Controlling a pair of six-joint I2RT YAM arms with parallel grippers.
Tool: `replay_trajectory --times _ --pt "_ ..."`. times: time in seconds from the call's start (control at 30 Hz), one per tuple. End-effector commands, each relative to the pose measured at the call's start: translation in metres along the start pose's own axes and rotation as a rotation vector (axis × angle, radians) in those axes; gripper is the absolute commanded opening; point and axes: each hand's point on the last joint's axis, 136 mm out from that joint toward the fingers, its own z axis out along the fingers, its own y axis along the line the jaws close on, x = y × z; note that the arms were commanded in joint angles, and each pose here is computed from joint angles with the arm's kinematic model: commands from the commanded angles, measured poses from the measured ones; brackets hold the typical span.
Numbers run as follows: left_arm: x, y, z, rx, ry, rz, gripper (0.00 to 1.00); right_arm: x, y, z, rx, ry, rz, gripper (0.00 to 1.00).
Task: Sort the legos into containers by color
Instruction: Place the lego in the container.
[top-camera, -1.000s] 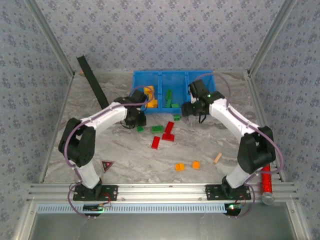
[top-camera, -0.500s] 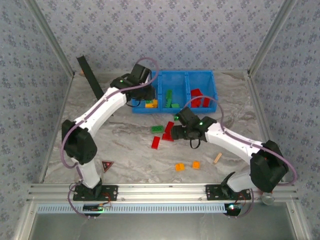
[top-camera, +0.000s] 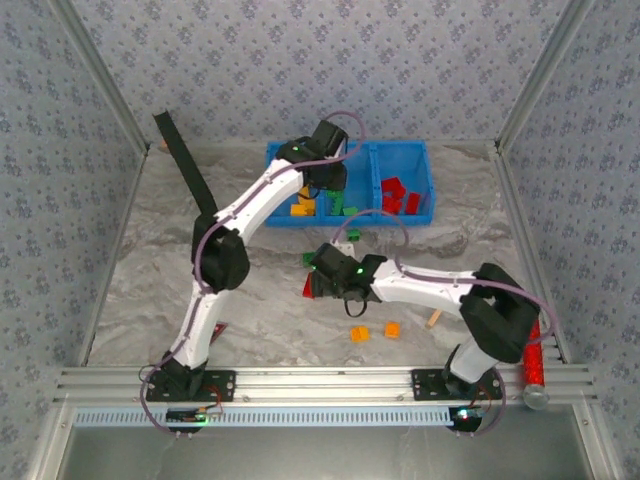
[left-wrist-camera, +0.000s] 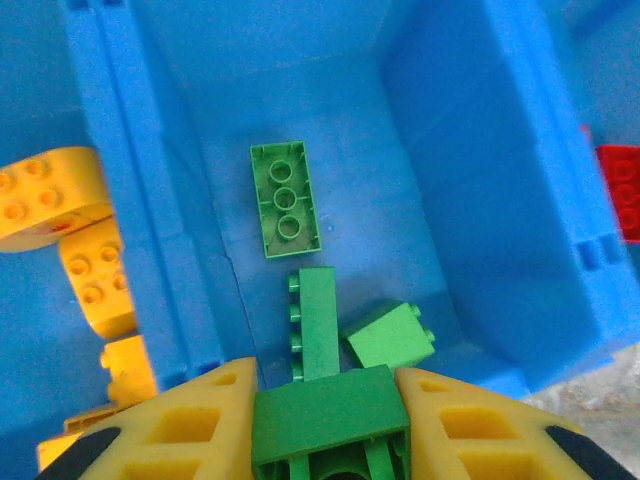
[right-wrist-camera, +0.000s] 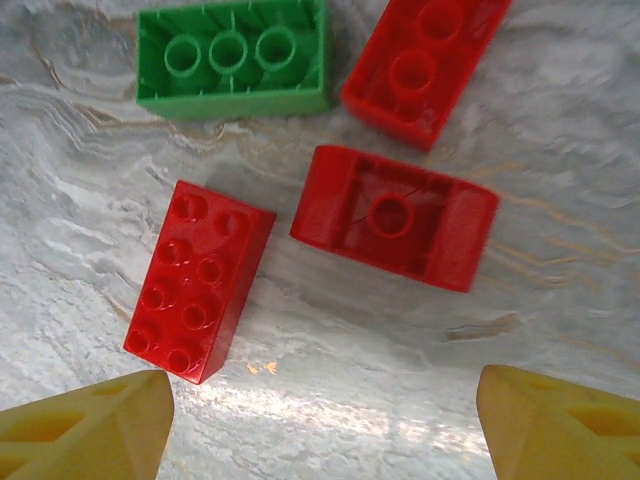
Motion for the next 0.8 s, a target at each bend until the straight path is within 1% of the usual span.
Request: replay_trajectory --times 0.0,0.2,0.5,0.63,0.77 --pt "0.002 -0.007 0.010 0.005 0.035 0.027 0.26 -0.005 0.017 0.008 -0.003 -0.024 0.027 0.81" --pt "0.010 -0.015 0.036 0.003 0.063 0.053 0.28 0.001 0.030 0.024 0.010 0.009 0.009 0.81" --pt "0.023 -0.013 0.051 -0.026 0.094 0.082 0.31 0.000 0.043 0.038 0.000 0.028 0.018 0.81" --pt "0.028 -0.011 0.057 -0.032 0.110 0.083 0.37 0.002 0.044 0.044 0.006 0.039 0.017 0.78" --pt "0.030 -0.010 0.057 -0.032 0.118 0.081 0.43 0.003 0.043 0.048 0.022 0.044 0.015 0.70"
